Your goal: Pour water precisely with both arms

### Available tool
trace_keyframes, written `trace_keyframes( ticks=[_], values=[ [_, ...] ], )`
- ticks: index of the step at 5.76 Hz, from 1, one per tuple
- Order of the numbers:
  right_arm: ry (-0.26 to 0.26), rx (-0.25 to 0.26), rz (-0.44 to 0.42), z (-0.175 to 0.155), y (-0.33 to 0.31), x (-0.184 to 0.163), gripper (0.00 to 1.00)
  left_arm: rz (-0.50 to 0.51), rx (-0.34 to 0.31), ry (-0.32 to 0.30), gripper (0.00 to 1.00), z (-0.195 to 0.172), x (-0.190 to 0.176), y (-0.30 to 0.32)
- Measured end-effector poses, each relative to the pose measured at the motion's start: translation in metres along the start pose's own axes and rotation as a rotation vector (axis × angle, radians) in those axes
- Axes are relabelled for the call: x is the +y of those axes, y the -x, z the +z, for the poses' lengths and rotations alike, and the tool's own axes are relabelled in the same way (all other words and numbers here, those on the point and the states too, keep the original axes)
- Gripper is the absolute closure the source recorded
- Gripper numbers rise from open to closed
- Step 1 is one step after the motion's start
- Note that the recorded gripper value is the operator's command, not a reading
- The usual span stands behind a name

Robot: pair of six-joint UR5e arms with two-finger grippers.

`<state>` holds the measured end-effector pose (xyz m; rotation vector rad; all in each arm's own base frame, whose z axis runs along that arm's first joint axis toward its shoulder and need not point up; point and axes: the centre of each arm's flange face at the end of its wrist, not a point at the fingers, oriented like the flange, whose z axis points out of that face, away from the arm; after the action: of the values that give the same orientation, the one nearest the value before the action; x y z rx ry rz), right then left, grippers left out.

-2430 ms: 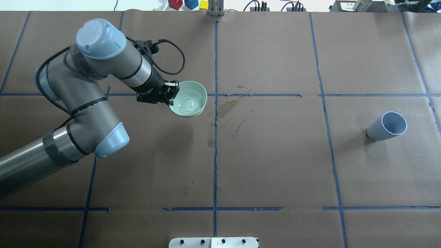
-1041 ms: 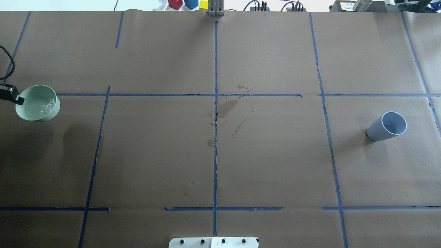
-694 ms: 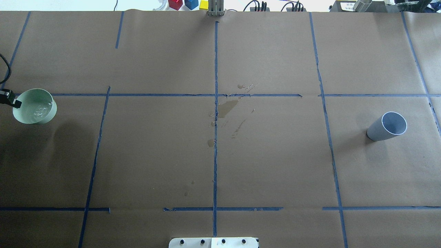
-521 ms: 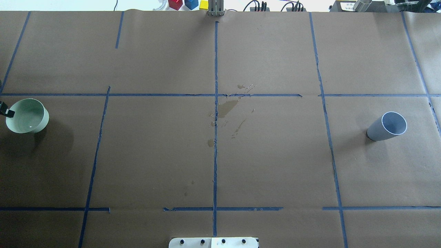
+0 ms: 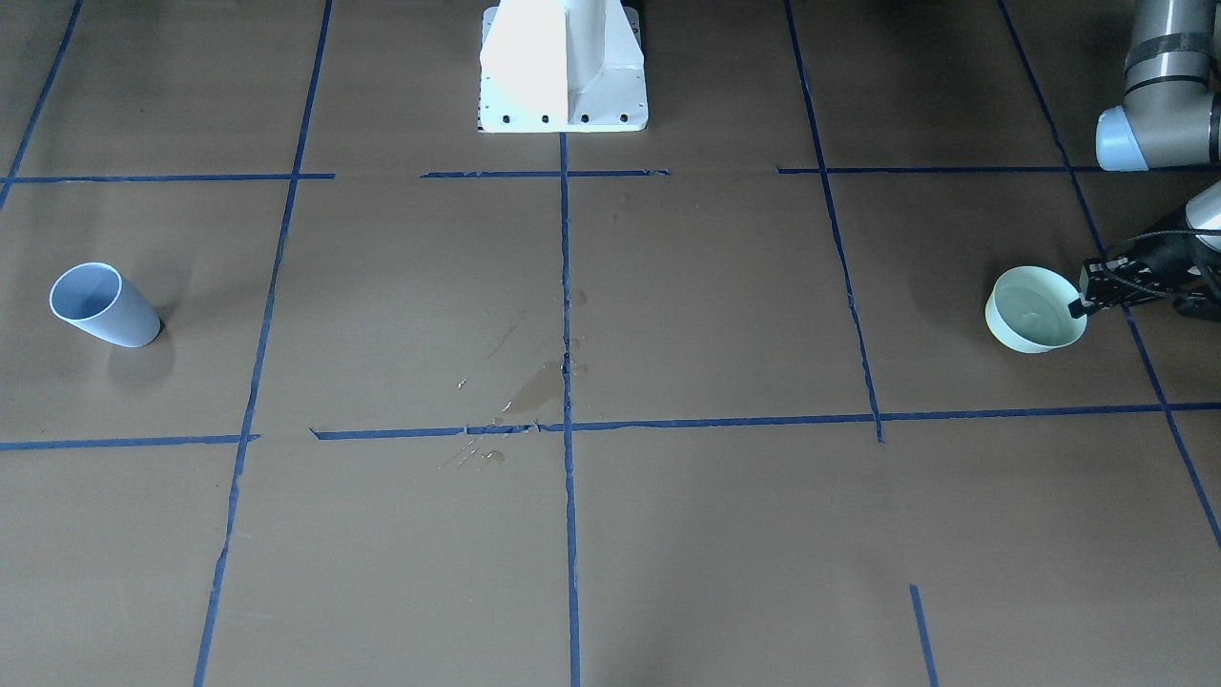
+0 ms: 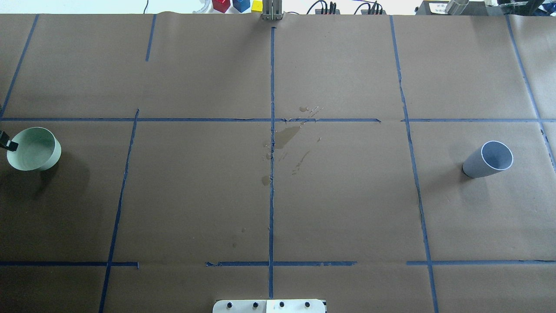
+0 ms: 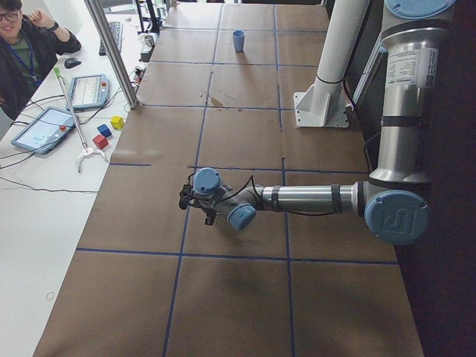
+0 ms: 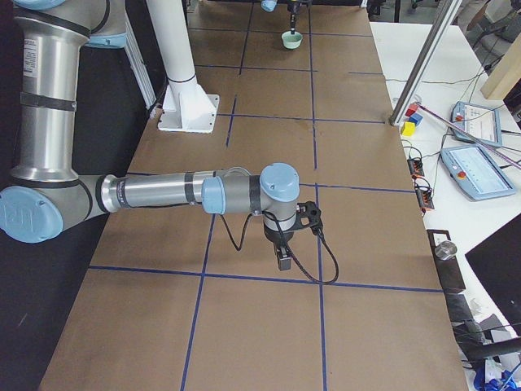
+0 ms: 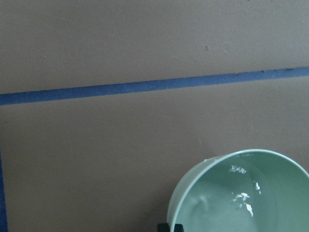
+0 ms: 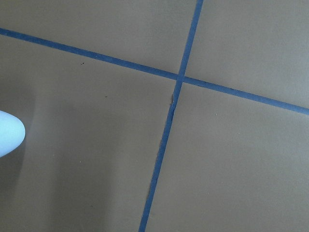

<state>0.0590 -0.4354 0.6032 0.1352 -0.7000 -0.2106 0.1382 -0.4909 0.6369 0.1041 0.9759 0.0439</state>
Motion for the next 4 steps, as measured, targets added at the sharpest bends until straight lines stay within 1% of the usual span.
trace_keyframes(
  ticks=[1, 4],
  values=[
    [0.001, 0.0, 0.0, 0.001, 0.0, 0.001, 0.0, -0.02, 0.015, -0.012, 0.9, 0.002, 0.001, -0.005],
    [0.002, -0.001, -0.001, 0.001, -0.001, 0.001, 0.0, -0.014, 0.035, 0.012, 0.3, 0.021, 0.005, -0.027]
  ],
)
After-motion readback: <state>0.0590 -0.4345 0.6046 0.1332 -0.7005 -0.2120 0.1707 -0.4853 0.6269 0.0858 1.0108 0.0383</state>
